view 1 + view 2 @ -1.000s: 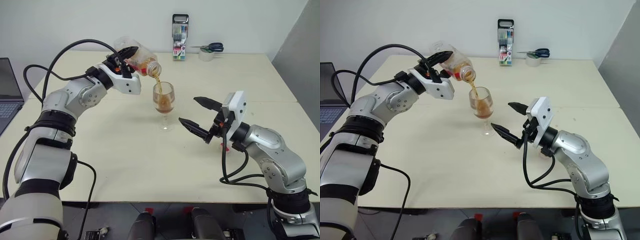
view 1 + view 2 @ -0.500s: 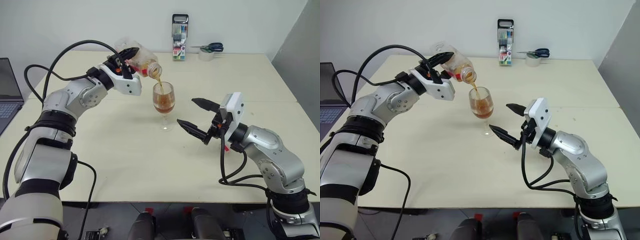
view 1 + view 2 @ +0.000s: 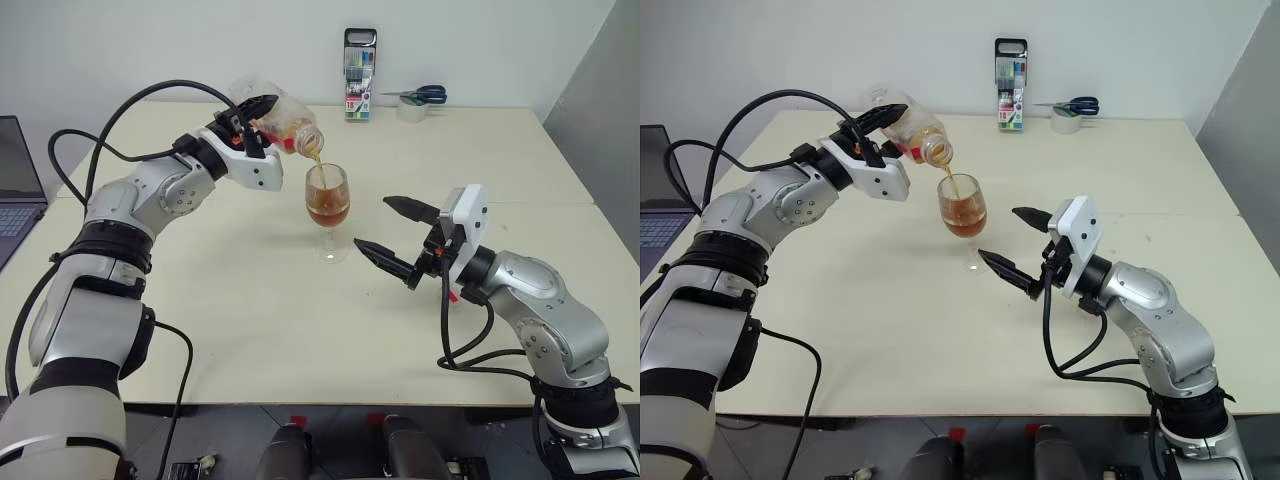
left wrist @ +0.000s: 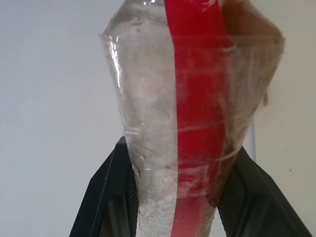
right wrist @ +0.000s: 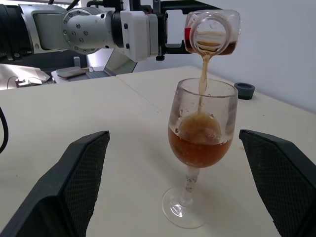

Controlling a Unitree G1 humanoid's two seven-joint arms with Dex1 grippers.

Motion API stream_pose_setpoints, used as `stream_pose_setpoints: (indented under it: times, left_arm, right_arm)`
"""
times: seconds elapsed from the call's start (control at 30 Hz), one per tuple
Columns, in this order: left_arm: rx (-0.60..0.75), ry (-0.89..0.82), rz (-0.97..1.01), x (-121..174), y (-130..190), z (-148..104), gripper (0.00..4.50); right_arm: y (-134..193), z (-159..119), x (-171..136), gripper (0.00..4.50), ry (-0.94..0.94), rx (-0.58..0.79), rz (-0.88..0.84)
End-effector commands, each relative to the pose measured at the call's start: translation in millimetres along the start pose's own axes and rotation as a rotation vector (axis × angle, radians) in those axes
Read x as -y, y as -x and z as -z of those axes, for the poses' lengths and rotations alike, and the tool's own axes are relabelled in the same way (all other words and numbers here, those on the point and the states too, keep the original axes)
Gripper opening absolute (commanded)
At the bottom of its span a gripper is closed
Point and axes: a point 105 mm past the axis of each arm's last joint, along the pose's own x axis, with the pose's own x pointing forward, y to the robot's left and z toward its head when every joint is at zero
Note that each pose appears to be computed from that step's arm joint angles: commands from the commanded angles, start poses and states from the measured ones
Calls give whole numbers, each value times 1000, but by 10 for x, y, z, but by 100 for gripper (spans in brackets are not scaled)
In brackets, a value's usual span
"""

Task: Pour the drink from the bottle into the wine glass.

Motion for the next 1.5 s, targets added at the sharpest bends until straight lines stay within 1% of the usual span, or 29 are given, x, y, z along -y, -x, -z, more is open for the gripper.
stream_pose_setpoints:
  times: [0.03,0.33,0.6,0.7,0.83,1.0,1.07,1.17,1.27,1.33,1.5]
  left_arm:
    - [-4,22,-63,-198,-28,17,167]
    - [-6,97,-68,-187,-30,-6,167]
    - [-12,226,-77,-118,-12,-82,167]
    - [-32,285,-78,-99,-5,-69,167]
    - [-134,506,-122,-71,47,95,167]
    - [-277,883,-204,33,185,319,167]
    - [-339,1018,-227,134,301,389,167]
    - [-470,1199,-245,395,551,482,167]
    - [-562,1338,-233,680,791,467,167]
    - [-589,1429,-230,829,928,423,167]
    - [-603,1499,-233,980,1097,400,167]
  right_arm:
    - [-2,-134,-27,450,30,47,-8]
    - [-17,-156,-13,450,34,53,-8]
    - [-49,-180,8,450,41,71,3]
    - [-54,-185,6,450,42,73,2]
    - [-67,-206,-8,450,46,76,-6]
    - [-77,-178,-117,450,42,30,-84]
    - [-78,-152,-180,450,50,-6,-132]
    - [-97,-124,-248,450,55,-50,-182]
    - [-174,-92,-218,450,51,-89,-168]
    - [-246,-55,-142,450,50,-120,-127]
    - [-340,-77,-137,450,49,-117,-123]
